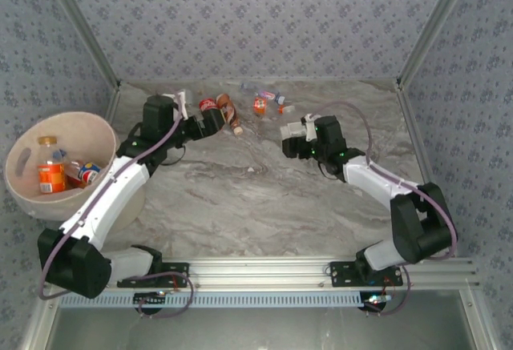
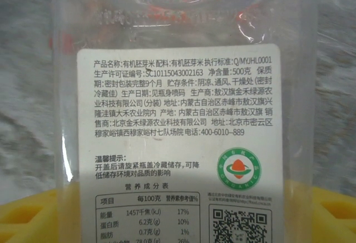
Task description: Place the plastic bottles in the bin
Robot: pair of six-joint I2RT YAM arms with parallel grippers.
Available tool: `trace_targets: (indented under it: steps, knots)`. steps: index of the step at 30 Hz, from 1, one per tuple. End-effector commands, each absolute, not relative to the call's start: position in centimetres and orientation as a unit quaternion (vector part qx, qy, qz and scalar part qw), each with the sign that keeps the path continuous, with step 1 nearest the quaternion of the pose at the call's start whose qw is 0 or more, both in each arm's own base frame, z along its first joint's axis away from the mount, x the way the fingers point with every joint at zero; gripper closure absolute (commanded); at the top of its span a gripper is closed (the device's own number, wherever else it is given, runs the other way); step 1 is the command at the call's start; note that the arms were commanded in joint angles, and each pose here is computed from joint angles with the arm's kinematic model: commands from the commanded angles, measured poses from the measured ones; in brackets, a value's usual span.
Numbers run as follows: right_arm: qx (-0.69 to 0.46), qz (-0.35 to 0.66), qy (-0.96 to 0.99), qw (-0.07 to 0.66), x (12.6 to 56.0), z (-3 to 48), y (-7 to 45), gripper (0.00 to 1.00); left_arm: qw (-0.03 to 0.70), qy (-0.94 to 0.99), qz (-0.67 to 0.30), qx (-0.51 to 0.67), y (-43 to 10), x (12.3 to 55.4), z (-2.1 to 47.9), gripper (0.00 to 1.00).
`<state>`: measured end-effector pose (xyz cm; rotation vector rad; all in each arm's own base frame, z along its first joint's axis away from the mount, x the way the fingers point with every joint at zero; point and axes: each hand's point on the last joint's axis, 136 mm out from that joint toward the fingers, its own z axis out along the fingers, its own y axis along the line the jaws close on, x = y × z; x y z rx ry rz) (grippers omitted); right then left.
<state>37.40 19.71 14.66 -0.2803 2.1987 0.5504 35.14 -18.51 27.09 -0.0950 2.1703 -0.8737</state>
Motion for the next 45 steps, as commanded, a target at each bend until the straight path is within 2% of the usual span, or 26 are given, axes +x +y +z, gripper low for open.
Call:
trace_targets:
  steps: [1,3,8,14,18,26,28,33,40,45]
  knots:
    - [-0.111,0.316,0.819,0.465,37.0,19.2,23.2,0.33,0.385,0.839,-0.384,-0.027,-21.2,35.3,27.4,0.02]
    - [-0.132,0.336,0.805,0.470,36.4,20.1,24.6,0.32,0.374,0.839,-0.395,-0.014,-22.6,35.2,27.0,0.02]
    - [-0.174,0.370,0.792,0.453,34.8,20.8,27.1,0.32,0.422,0.801,-0.425,0.014,-25.1,34.6,28.2,0.02]
    - [-0.203,0.391,0.775,0.452,33.7,21.8,29.1,0.32,0.435,0.791,-0.429,0.032,-26.2,34.4,28.1,0.02]
    - [-0.224,0.406,0.757,0.460,33.2,23.0,30.4,0.32,0.415,0.821,-0.390,0.031,-26.3,35.0,26.0,0.02]
    - [-0.249,0.427,0.733,0.466,32.4,24.7,32.1,0.32,0.397,0.827,-0.398,0.022,-27.3,35.9,25.1,0.02]
    - [-0.259,0.435,0.728,0.462,32.0,24.8,32.6,0.31,0.394,0.825,-0.405,0.019,-27.5,36.0,25.0,0.08]
    - [-0.272,0.451,0.714,0.462,31.4,25.3,33.1,0.31,0.387,0.826,-0.410,0.012,-27.7,36.0,24.8,0.32]
    - [-0.301,0.444,0.714,0.450,30.6,24.8,33.2,0.27,0.381,0.822,-0.423,0.013,-28.0,35.8,25.3,0.40]
    - [-0.308,0.439,0.710,0.456,30.3,24.9,32.7,0.16,0.384,0.827,-0.410,0.013,-27.5,35.6,25.5,0.45]
